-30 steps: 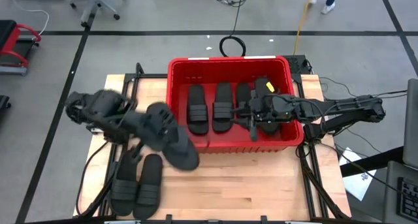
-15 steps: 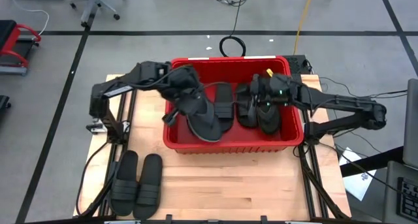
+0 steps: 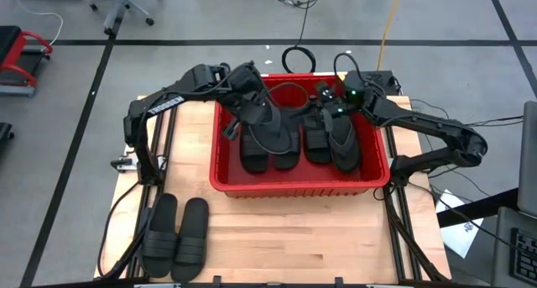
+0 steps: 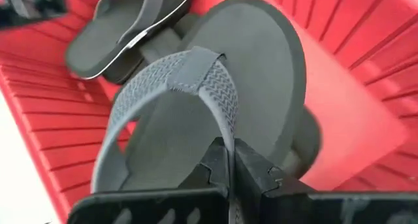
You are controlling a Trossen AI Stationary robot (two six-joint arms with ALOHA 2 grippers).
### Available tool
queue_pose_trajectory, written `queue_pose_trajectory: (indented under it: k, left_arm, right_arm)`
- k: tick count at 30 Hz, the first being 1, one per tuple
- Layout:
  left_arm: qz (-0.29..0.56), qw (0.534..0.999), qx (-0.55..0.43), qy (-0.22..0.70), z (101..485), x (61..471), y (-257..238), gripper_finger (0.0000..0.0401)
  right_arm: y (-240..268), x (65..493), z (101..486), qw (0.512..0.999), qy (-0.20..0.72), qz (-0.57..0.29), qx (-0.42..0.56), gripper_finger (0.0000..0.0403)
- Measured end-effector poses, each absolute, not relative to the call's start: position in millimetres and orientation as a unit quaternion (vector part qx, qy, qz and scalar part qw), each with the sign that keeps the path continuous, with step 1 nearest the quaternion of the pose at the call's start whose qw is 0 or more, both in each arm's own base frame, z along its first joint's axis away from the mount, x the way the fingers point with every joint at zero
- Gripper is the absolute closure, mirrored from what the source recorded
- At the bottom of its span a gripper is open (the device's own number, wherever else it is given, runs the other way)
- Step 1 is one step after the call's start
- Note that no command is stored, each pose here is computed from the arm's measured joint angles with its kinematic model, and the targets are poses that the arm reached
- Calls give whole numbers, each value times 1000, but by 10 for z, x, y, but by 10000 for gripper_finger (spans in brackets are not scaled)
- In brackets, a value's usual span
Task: Pick and place slides into bin
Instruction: Stack the black slipper on top of the black slipper
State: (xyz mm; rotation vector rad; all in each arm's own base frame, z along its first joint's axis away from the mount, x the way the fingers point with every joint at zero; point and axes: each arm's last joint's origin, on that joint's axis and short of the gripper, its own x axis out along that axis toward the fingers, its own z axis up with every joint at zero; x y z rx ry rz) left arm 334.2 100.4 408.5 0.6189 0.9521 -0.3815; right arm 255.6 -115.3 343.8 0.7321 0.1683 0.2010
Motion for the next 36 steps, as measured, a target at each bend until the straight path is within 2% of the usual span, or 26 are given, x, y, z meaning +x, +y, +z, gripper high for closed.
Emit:
queue_pose_trajectory:
  k: [7,15,21,36]
  left_arm:
    - [-178,816,327,443,4075,3333,1148,401]
    - [-170,823,322,436,4092,3305,1236,401]
    - [-178,828,315,428,4096,3322,1192,401]
    - [-173,827,324,427,4169,3261,1120,401]
  right_arm:
    - [-1338,2799,3209,891,89,98,435,225]
    - [-1468,2965,3028,860,86,93,494,223]
    - [-1588,2988,3006,848,60,91,519,223]
    - [-1778,2857,2982,841,75,98,527,223]
